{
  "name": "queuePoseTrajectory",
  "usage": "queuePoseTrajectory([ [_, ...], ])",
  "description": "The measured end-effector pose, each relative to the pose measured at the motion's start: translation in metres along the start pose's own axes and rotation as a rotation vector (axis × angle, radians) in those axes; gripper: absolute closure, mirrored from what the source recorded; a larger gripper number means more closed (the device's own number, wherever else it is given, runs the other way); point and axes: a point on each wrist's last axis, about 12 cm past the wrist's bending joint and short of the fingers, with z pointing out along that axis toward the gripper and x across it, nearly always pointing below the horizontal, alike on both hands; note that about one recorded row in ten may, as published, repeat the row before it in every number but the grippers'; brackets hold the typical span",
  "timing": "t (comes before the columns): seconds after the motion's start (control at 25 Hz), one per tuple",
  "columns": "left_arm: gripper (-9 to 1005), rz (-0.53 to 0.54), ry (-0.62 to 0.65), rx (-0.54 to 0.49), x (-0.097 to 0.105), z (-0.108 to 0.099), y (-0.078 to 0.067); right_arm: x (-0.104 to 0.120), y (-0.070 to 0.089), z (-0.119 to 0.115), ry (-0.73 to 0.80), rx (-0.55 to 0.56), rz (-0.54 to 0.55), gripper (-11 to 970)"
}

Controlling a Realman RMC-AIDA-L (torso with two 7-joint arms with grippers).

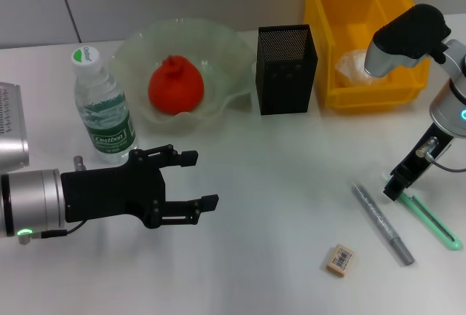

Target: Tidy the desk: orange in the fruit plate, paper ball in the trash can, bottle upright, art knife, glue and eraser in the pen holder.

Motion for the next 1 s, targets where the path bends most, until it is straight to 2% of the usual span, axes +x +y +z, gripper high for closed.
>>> queuePoseTrajectory([
  [0.28,160,0.000,0.000,0.000,-0.0003,-0.0002,0.0003,-0.0007,-0.0007,0.0000,-0.006,0.005,0.002,558],
  [0.48,160,0.001,0.000,0.001,-0.0006,-0.0002,0.0005,0.0010,-0.0012,0.0011,-0.005,0.004,0.007,680],
  [1.0,160,0.007,0.000,0.002,-0.0024,0.0001,0.0014,0.0057,-0.0026,0.0040,0.000,0.001,0.017,674],
])
